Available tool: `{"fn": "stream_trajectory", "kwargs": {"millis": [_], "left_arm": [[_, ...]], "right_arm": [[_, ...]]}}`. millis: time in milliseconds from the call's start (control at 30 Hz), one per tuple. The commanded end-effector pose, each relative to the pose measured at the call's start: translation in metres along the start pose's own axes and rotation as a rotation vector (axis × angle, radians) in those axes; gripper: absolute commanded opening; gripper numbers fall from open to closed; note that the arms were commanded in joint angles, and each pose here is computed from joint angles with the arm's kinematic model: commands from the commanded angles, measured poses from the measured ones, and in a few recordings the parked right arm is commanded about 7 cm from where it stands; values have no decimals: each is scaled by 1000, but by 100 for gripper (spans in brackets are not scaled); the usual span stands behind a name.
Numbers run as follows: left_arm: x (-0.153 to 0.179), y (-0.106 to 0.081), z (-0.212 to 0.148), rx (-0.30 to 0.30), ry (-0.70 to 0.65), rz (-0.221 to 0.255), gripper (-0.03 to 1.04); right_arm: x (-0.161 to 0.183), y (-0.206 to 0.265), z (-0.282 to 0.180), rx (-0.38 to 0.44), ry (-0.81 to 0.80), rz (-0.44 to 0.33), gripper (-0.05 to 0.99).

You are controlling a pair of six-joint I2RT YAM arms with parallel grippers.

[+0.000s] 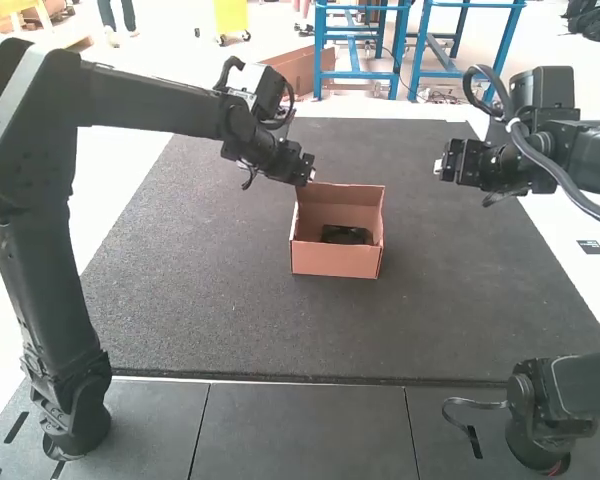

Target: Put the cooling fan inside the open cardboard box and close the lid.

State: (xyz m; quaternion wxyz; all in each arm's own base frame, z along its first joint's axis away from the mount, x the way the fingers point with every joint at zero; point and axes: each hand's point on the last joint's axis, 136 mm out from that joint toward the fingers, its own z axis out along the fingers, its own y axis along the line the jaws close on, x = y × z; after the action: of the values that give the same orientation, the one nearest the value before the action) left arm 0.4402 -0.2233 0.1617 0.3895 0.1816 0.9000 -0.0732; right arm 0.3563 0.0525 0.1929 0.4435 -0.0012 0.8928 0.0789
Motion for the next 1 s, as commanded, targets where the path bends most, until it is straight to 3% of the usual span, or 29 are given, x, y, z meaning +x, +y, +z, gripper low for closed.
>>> {"fn": "stream_trajectory", "kwargs": {"millis": [0, 433, 967], "left_arm": [[-12, -20, -8, 47, -21, 29, 97], [52, -30, 6, 69, 123, 49, 97], [99, -29, 30, 62, 135, 57, 97]], "right_arm": [[-13, -9, 1, 21, -23, 7, 90], [-6, -11, 10, 22, 5, 11, 90], [0, -8, 11, 4, 21, 12, 90]]}}
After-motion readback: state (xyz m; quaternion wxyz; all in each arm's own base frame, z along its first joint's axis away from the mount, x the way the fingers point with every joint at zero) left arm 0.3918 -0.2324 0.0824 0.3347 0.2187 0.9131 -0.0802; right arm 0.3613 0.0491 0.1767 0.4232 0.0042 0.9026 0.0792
